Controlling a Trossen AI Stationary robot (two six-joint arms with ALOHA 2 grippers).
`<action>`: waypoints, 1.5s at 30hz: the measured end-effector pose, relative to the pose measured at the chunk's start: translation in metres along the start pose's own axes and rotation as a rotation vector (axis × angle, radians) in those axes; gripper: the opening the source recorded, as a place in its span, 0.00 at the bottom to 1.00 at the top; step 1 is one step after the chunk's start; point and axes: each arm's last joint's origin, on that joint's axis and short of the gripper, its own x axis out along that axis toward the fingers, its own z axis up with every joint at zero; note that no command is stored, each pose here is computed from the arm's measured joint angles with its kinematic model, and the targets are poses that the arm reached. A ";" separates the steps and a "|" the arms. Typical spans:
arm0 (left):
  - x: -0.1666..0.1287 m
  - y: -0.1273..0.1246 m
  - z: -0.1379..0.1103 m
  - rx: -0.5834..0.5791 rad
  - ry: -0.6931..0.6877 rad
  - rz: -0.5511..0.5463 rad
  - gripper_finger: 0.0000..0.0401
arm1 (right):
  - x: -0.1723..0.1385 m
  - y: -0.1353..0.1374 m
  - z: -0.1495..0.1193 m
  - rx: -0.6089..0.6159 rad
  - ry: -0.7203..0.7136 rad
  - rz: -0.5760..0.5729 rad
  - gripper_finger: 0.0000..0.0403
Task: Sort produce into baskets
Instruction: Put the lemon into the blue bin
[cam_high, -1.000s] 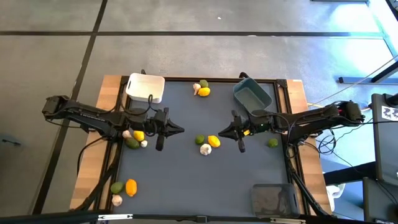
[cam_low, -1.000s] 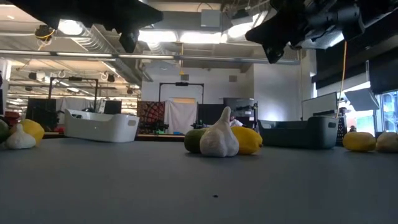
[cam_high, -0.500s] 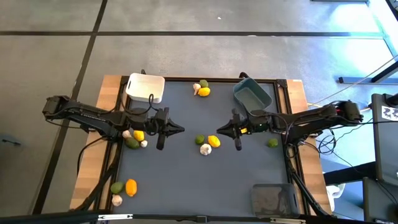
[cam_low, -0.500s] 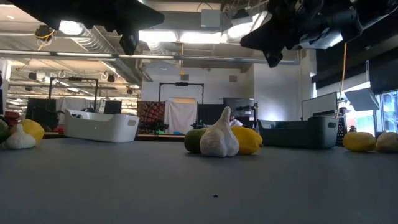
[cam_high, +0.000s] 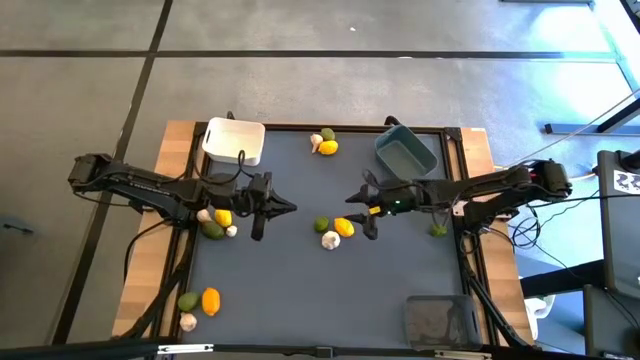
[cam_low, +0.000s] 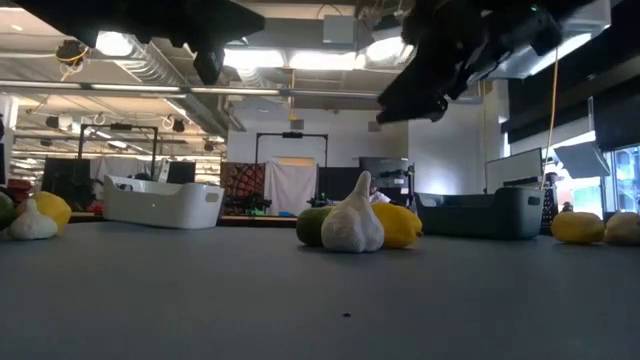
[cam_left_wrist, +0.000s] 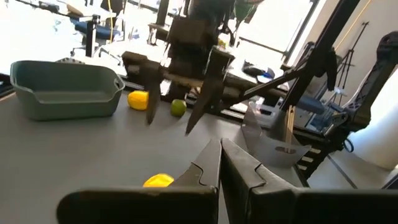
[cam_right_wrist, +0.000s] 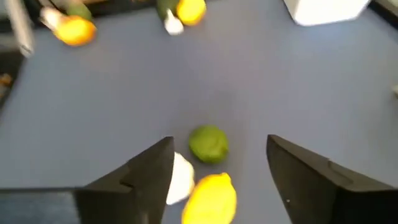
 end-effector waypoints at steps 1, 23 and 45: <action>0.000 0.000 0.000 0.000 0.001 0.000 0.00 | 0.003 0.000 0.002 0.002 0.028 -0.007 0.67; 0.000 0.000 -0.001 0.004 0.007 0.003 0.33 | 0.061 0.006 -0.032 0.115 0.348 0.008 0.72; 0.000 0.001 -0.001 0.066 0.006 0.012 0.34 | 0.079 0.003 -0.051 0.094 0.411 -0.038 0.37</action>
